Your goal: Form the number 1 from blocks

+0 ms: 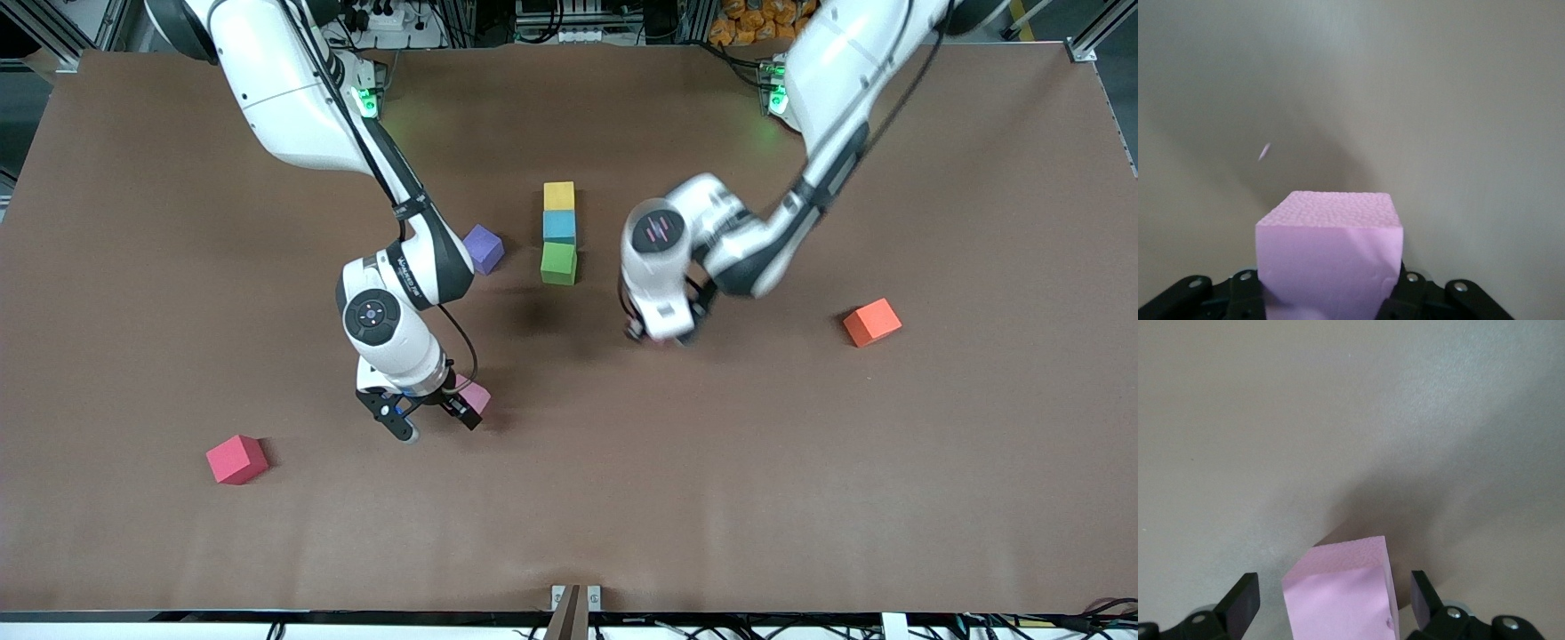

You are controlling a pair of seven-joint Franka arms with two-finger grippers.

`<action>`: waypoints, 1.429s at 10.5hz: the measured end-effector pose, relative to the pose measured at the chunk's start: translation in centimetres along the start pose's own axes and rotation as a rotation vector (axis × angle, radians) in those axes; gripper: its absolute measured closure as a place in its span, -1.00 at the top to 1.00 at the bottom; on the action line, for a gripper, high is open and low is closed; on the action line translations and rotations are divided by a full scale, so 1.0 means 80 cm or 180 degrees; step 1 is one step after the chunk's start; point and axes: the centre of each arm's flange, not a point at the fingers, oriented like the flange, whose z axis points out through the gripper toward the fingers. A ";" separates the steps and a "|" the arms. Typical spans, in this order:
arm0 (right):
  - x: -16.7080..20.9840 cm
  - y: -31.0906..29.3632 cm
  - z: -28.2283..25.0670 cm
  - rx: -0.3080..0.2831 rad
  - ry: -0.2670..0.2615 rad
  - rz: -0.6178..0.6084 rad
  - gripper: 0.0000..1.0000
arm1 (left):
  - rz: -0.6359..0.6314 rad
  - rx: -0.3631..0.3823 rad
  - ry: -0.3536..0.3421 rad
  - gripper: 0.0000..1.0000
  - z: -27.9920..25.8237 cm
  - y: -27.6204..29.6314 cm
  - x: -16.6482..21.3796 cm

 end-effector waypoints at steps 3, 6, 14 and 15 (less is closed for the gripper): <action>-0.008 0.009 0.028 -0.0122 -0.0047 -0.0273 0.81 | 0.0789 0.0063 -0.0041 0.21 -0.042 -0.054 -0.131; -0.002 0.009 0.026 -0.0135 -0.0041 -0.0339 0.21 | 0.1359 0.0103 -0.0104 0.21 -0.040 -0.100 -0.241; 0.022 0.060 -0.064 -0.0378 -0.0369 -0.1432 0.19 | 0.3112 0.0168 -0.0333 0.21 0.011 -0.163 -0.363; 0.003 0.060 -0.056 -0.0413 -0.0406 -0.1493 0.19 | 0.3209 0.0189 -0.0365 0.21 0.020 -0.162 -0.361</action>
